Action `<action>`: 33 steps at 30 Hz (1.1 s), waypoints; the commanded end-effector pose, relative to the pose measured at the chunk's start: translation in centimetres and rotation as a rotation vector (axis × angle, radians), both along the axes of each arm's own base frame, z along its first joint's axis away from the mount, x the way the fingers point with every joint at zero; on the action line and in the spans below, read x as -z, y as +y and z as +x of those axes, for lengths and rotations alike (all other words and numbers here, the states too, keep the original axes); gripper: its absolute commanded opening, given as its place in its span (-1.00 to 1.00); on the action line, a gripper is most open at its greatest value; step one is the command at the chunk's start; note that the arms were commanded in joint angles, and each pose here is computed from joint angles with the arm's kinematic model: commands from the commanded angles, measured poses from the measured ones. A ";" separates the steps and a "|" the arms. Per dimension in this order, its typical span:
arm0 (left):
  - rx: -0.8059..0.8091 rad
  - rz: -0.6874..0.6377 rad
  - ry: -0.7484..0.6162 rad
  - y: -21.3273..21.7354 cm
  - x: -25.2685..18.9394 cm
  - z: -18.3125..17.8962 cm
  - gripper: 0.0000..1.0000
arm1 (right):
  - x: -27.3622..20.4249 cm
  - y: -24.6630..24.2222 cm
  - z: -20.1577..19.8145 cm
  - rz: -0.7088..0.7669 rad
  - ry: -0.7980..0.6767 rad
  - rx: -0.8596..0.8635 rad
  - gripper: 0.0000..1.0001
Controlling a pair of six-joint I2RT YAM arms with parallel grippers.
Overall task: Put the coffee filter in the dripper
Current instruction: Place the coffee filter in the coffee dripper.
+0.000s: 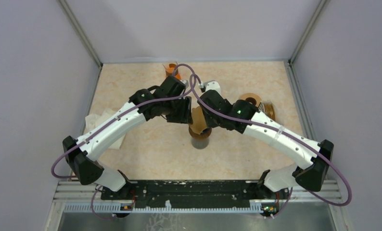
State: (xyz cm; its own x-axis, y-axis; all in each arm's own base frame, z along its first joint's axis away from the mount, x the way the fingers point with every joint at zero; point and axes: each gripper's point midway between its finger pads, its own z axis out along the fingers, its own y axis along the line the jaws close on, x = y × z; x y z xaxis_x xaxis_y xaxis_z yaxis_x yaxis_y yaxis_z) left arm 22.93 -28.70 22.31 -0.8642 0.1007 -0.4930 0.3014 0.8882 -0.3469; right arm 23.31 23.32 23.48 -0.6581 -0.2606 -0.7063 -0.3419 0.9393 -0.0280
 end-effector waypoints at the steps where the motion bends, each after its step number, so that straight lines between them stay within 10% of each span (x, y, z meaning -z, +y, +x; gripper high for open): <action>1: -0.003 0.052 -0.006 0.9 0.8 -0.1 0.11 | -1.4 -1.1 0.3 0.032 -0.048 0.018 -0.32; 33: 0.007 0.008 -0.008 0.5 1.7 -0.4 0.11 | 0.4 -0.3 0.4 0.083 -0.042 -0.020 -0.30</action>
State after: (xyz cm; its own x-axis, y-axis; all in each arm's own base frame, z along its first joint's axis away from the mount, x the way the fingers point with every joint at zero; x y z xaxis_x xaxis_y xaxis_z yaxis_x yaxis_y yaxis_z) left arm 22.70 -27.95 20.99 -0.8601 0.0977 -0.5006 0.2954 0.8955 -0.3328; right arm 23.17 22.79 22.27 -0.6458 -0.2408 -0.7245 -0.3596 0.9331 0.0105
